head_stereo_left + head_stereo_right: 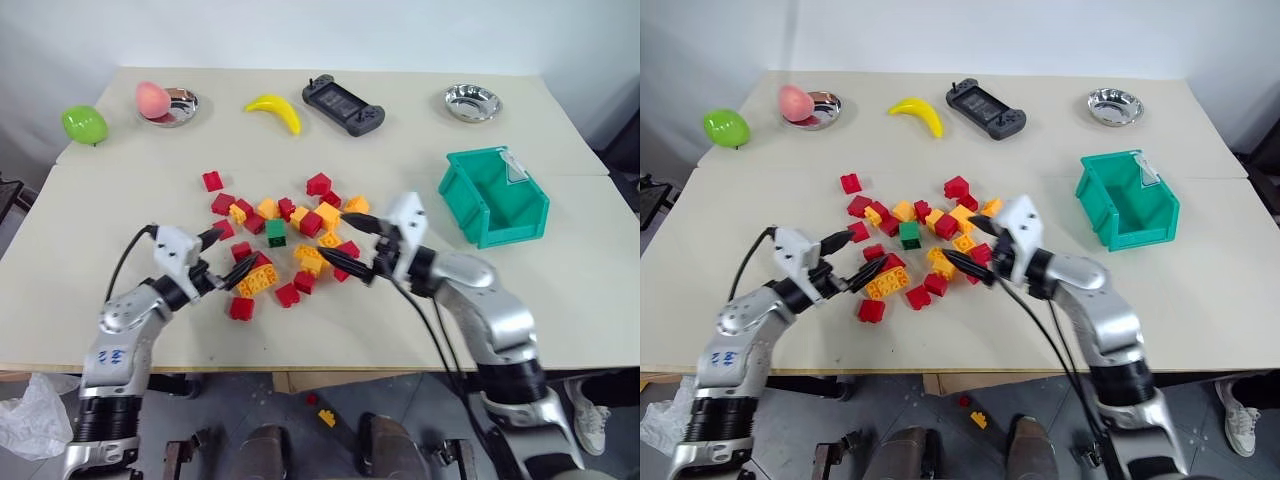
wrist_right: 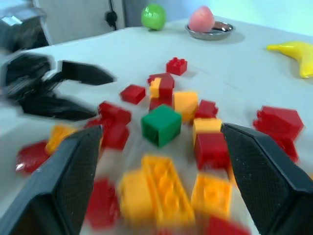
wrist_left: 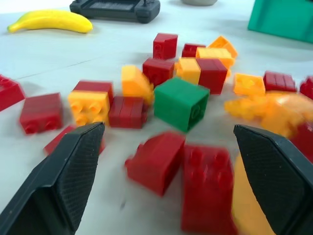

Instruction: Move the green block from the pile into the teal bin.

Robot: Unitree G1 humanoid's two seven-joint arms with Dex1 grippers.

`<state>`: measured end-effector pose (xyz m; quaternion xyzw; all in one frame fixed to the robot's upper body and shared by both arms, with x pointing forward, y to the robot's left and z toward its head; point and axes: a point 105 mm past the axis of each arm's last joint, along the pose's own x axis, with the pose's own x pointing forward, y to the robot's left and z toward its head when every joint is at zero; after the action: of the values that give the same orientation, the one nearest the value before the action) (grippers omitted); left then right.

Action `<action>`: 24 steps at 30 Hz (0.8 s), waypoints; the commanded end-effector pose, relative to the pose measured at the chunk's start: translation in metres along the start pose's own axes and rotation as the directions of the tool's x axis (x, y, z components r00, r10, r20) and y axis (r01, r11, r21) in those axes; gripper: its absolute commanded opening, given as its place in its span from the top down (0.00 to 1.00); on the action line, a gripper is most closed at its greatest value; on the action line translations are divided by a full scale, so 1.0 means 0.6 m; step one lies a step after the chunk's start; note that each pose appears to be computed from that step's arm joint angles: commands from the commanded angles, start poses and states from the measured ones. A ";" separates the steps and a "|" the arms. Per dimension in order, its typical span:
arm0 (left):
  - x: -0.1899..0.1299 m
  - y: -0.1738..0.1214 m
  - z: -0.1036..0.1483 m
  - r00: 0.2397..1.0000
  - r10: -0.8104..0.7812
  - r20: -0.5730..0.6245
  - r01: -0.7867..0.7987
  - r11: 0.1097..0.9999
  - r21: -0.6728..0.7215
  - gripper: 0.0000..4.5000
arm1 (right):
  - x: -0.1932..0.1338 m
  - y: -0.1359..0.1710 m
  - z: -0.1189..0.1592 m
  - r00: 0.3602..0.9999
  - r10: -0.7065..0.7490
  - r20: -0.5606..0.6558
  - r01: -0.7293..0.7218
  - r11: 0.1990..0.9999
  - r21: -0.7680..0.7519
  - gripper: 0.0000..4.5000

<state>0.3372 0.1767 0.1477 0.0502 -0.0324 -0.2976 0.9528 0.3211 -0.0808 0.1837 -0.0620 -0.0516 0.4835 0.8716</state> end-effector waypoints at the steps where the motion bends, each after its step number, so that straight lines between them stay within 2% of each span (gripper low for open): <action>1: 0.034 -0.039 0.019 0.999 -0.004 -0.041 0.003 0.999 -0.035 0.00 | -0.069 -0.019 0.014 0.999 0.000 0.045 0.003 0.998 -0.059 0.01; 6: 0.070 -0.046 0.011 0.983 0.075 -0.170 -0.088 0.994 -0.068 0.00 | -0.119 -0.030 0.010 1.000 -0.015 0.022 0.017 0.995 -0.102 0.01; 11: 0.110 -0.031 0.005 0.947 0.182 -0.264 -0.197 0.980 -0.032 0.00 | -0.138 -0.013 0.021 0.999 0.018 0.030 -0.015 0.993 -0.116 0.01; 21: 0.162 -0.048 -0.015 0.929 0.122 -0.351 -0.163 0.983 -0.090 0.00 | -0.138 0.046 0.031 0.995 0.084 0.046 -0.079 0.992 -0.097 0.01; 24: 0.161 -0.049 -0.017 0.923 0.096 -0.373 -0.143 0.985 -0.100 0.14 | -0.138 0.051 0.034 0.995 0.086 0.044 -0.081 0.992 -0.099 0.00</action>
<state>0.4029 0.1002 0.1487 0.0381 0.1330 -0.2165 0.9664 0.2553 -0.1353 0.1854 -0.0818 -0.0762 0.5141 0.8504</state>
